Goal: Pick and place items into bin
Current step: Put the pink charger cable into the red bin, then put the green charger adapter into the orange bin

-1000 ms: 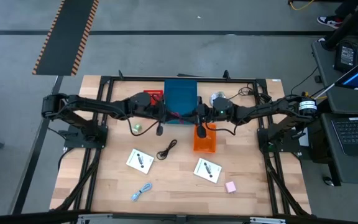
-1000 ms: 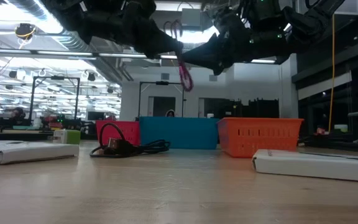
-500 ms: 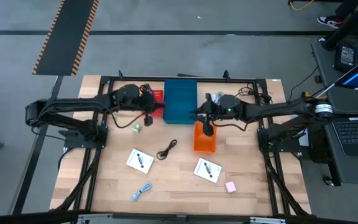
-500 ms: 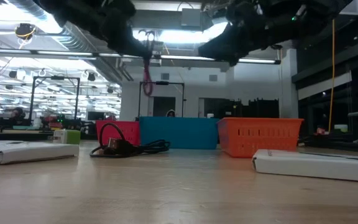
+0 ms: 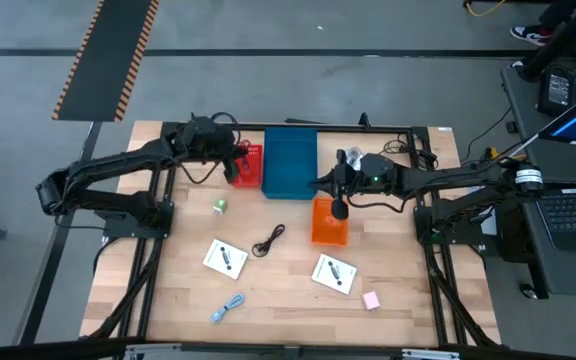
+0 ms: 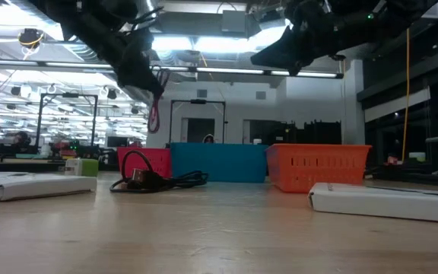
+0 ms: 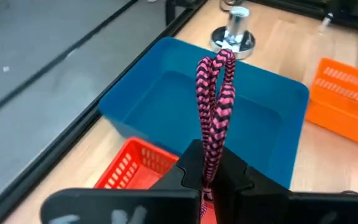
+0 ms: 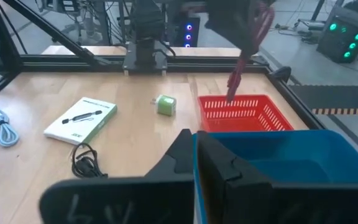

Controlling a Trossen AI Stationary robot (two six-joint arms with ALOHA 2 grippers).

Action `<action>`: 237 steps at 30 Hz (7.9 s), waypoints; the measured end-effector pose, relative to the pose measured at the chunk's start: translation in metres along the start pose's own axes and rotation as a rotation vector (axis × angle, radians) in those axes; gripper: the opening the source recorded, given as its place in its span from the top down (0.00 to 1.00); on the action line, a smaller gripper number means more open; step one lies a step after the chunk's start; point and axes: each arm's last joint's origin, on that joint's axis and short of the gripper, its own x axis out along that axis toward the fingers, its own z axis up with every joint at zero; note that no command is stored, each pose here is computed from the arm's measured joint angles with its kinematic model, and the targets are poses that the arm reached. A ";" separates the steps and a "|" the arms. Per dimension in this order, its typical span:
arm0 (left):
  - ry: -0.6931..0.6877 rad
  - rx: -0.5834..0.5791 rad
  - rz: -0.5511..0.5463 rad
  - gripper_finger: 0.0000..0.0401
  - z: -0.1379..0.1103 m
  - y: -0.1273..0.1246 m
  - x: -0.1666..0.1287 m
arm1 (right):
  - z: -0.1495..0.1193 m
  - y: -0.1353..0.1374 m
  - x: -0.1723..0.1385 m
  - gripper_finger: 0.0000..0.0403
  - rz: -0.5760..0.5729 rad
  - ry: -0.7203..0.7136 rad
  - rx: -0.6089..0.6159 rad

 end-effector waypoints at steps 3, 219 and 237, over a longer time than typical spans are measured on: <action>0.011 -0.074 -0.001 0.99 -0.001 0.010 0.002 | 0.000 0.000 0.000 0.99 0.000 0.000 -0.017; 0.806 -0.163 0.333 0.50 -0.116 -0.091 0.030 | -0.010 0.017 0.017 1.00 0.011 0.004 -0.062; 0.797 0.066 0.226 0.50 -0.104 -0.090 0.034 | -0.010 0.017 0.017 1.00 0.011 0.004 -0.062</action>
